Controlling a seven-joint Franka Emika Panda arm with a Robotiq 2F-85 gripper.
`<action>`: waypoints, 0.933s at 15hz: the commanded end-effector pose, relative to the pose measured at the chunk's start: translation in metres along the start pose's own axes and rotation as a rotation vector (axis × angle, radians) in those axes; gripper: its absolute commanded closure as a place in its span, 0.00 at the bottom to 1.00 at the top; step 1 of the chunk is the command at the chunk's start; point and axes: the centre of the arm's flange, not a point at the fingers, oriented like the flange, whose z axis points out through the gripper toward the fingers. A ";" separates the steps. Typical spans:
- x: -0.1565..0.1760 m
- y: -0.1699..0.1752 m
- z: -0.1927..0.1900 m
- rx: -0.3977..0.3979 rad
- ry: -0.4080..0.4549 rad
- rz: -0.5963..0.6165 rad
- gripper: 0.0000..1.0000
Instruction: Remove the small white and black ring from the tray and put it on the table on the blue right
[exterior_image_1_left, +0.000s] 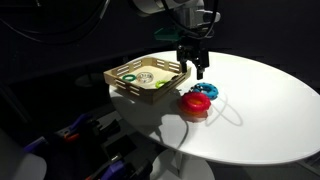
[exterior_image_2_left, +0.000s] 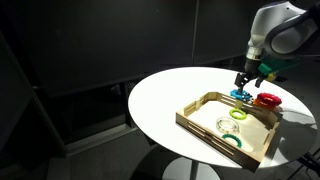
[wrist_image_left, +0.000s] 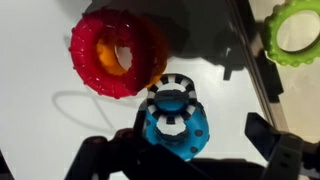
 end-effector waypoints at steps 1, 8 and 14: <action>0.011 -0.001 -0.031 0.072 -0.090 -0.016 0.00; 0.014 -0.004 -0.097 0.184 -0.254 -0.118 0.00; 0.021 0.011 -0.181 0.156 -0.235 -0.135 0.00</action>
